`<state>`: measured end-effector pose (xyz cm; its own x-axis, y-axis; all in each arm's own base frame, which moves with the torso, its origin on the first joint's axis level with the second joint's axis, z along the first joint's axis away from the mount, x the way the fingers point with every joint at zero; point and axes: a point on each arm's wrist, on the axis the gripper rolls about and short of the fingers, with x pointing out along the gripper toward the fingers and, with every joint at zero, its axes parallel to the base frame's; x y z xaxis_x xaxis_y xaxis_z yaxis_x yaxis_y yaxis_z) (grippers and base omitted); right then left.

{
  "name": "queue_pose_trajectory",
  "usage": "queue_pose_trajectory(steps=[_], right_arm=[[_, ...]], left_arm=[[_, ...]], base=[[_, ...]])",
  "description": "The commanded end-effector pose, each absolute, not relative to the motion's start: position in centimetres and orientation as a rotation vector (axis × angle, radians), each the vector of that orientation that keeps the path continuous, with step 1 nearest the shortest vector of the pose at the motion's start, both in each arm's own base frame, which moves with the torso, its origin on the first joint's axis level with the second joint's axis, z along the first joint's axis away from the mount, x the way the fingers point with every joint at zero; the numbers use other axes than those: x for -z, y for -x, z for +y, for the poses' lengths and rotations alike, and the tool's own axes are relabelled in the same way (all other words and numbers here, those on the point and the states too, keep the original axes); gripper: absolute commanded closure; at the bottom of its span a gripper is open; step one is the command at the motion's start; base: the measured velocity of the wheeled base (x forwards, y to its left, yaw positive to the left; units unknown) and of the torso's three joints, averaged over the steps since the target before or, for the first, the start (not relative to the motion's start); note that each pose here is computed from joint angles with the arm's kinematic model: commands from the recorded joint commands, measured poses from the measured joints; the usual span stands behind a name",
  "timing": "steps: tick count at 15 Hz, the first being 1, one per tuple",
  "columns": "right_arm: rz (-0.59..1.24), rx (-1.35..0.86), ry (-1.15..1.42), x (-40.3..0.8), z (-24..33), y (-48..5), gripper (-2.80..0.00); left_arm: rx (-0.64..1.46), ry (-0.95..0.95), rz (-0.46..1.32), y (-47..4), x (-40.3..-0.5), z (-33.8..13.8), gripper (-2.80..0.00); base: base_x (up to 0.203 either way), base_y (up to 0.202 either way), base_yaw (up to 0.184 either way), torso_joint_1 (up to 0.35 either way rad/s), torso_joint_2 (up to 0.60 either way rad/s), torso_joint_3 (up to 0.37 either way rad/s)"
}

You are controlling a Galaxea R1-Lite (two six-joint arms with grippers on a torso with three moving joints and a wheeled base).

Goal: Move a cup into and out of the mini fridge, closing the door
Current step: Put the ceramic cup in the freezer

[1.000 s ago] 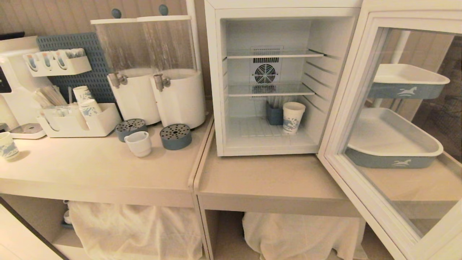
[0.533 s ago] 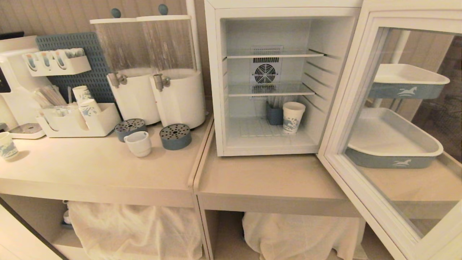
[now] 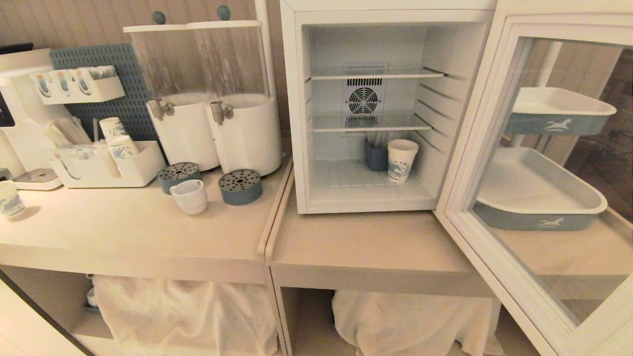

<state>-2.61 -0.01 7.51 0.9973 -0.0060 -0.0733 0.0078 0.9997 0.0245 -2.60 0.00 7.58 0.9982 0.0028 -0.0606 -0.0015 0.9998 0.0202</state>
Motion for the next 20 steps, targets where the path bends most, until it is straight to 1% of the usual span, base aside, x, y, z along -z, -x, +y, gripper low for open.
queue_pose_trajectory(steps=[1, 9, 14, 20], right_arm=[[0.075, 0.006, -0.024, -7.51, -0.01, 2.6, 0.0], [0.075, 0.007, -0.024, -7.51, -0.01, 2.6, 0.0], [0.075, 0.007, -0.024, -7.51, -0.01, 2.6, 0.0], [0.075, 0.007, -0.024, -7.51, -0.01, 2.6, 0.0]], left_arm=[[-0.004, -0.02, 0.061, 2.59, -7.56, 0.0, 0.0], [-0.003, -0.012, 0.052, 2.56, -7.6, -0.01, 0.0], [-0.001, -0.015, 0.052, 2.56, -7.6, -0.01, 0.0], [-0.001, -0.018, 0.052, 2.56, -7.6, 0.0, 0.0]], base=[[0.0, 0.0, 0.0, 0.0, 0.0, 0.0], [-0.172, 0.0, 0.001, -0.001, 0.0, 0.003], [0.001, 0.016, -0.001, 0.001, 0.0, 0.002], [0.0, 0.183, 0.0, -0.001, 0.0, 0.004]])
